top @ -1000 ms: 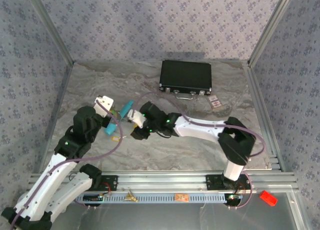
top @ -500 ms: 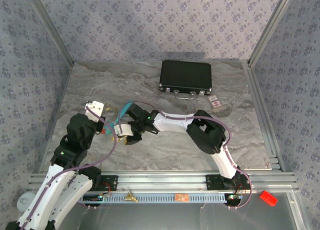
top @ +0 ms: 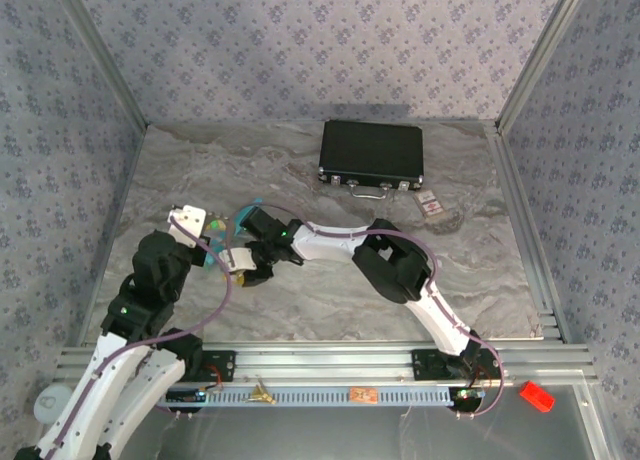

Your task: Put the keys on the keyring

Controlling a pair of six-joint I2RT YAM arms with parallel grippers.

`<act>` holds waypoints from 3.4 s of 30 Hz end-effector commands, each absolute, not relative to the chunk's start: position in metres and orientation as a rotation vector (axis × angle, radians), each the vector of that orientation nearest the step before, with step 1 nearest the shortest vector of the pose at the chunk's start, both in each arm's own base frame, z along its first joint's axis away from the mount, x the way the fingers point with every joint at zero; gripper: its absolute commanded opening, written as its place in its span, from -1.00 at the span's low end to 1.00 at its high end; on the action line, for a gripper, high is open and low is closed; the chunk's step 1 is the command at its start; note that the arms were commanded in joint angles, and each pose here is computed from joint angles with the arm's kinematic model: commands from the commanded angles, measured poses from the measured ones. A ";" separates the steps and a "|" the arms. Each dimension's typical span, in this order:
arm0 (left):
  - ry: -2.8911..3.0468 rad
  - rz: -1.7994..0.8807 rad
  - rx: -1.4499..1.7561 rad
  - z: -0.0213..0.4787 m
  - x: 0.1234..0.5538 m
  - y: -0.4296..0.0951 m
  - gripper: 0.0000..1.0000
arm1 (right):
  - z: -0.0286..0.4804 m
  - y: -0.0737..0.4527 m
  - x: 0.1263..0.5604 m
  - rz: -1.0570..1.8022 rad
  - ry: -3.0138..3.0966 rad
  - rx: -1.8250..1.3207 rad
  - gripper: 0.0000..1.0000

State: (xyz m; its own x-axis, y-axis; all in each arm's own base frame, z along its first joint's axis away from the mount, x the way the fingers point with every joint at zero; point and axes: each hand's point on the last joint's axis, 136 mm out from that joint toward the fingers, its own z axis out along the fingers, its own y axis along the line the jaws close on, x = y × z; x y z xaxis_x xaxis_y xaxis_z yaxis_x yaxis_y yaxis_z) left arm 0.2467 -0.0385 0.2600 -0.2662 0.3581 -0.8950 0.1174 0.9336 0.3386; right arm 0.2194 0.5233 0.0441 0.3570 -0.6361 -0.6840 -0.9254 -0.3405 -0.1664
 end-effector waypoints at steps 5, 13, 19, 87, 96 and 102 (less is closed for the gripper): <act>1.766 0.201 0.299 0.282 0.248 -0.039 -1.00 | 0.034 0.522 0.216 0.679 1.357 -2.166 -0.52; 1.767 0.191 0.299 0.281 0.247 -0.040 -1.00 | 0.024 0.522 0.214 0.615 1.344 -2.228 -0.46; 1.764 0.192 0.302 0.282 0.246 -0.039 -1.00 | 0.025 0.527 0.214 0.606 1.338 -2.222 -0.79; 1.603 -0.472 1.497 0.158 0.192 -0.234 -1.00 | 0.055 0.296 0.192 0.582 2.448 -1.277 -1.00; 1.584 -0.472 1.532 0.151 0.184 -0.233 -1.00 | 0.052 0.293 0.205 0.555 2.506 -1.181 -0.64; 1.566 -0.498 1.533 0.153 0.182 -0.241 -1.00 | 0.069 0.274 0.218 0.565 2.579 -0.910 -0.35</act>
State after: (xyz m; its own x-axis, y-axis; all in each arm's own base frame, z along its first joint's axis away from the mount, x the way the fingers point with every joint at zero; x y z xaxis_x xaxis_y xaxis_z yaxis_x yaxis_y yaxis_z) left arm 0.1892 -0.2377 0.1590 0.1253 0.6043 -0.7869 0.9352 0.1928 0.2970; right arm 0.2122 0.2846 0.0537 -0.6614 -0.6066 -0.4411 -0.7362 0.6374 0.2274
